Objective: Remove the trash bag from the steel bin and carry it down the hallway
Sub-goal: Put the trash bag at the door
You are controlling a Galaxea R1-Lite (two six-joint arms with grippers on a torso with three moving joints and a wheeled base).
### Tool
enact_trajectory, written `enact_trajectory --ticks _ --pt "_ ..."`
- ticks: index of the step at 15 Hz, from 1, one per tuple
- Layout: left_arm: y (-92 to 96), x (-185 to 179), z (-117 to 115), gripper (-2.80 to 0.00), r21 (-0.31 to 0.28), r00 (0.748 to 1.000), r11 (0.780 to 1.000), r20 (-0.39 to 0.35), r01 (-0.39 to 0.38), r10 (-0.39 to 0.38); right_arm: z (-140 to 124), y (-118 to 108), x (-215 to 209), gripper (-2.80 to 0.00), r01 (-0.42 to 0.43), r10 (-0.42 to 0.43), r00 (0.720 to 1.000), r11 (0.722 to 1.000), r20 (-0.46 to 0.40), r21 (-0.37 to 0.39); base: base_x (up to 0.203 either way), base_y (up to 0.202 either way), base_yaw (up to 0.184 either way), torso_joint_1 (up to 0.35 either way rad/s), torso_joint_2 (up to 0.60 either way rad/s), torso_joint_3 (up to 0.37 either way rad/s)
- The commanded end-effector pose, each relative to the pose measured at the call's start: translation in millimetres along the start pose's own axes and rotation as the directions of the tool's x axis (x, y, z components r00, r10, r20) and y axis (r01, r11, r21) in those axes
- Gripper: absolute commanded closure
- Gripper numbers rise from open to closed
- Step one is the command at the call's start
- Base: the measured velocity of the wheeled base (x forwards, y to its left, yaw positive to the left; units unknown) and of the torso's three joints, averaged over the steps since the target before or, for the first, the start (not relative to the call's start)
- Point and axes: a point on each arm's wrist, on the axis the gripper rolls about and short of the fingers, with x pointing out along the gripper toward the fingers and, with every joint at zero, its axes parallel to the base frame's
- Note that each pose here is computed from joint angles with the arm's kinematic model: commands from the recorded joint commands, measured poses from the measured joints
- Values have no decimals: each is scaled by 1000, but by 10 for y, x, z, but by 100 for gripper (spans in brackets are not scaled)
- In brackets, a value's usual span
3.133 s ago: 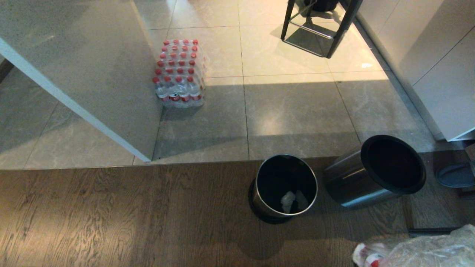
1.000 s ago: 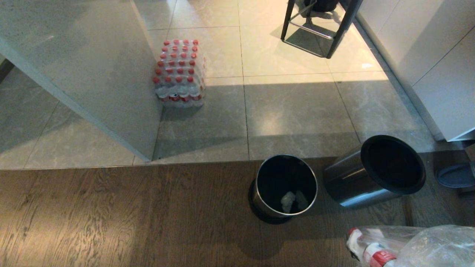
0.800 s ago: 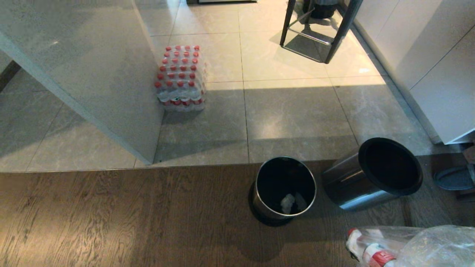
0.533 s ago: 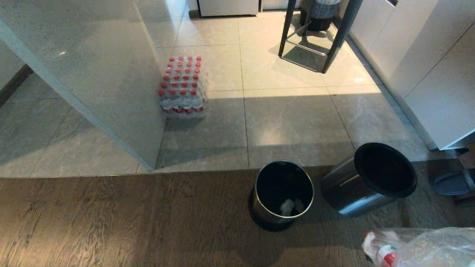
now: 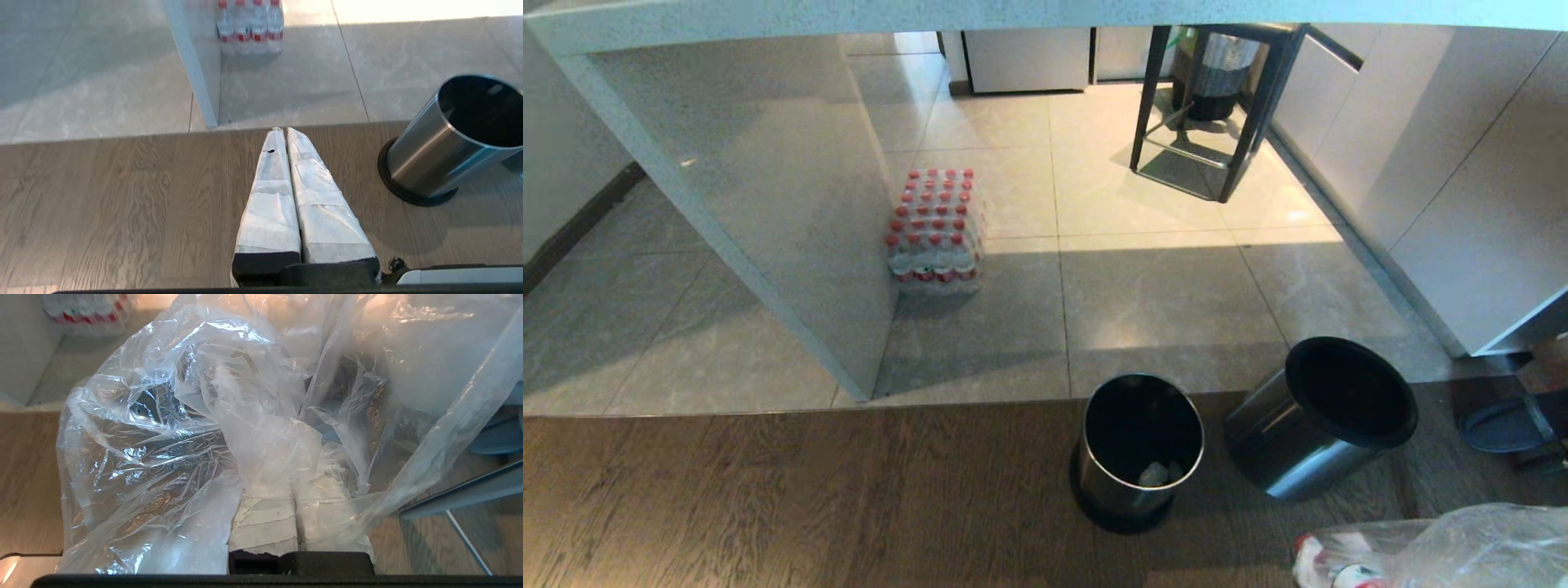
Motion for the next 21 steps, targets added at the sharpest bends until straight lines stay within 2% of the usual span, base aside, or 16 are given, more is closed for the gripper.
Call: enact_trajectory --ticks 1,16,21 --pt "0 0 0 0 0 1000 1000 0 0 0 -3 0 3 0 0 0 1000 1000 -4 0 0 0 0 0 -7 205" --pt "0 0 0 0 0 1000 1000 0 0 0 -3 0 3 0 0 0 1000 1000 -4 0 0 0 0 2 3 202" --pt "0 0 0 0 0 1000 1000 0 0 0 -8 0 4 0 0 0 1000 1000 -5 0 0 0 0 2 2 64"
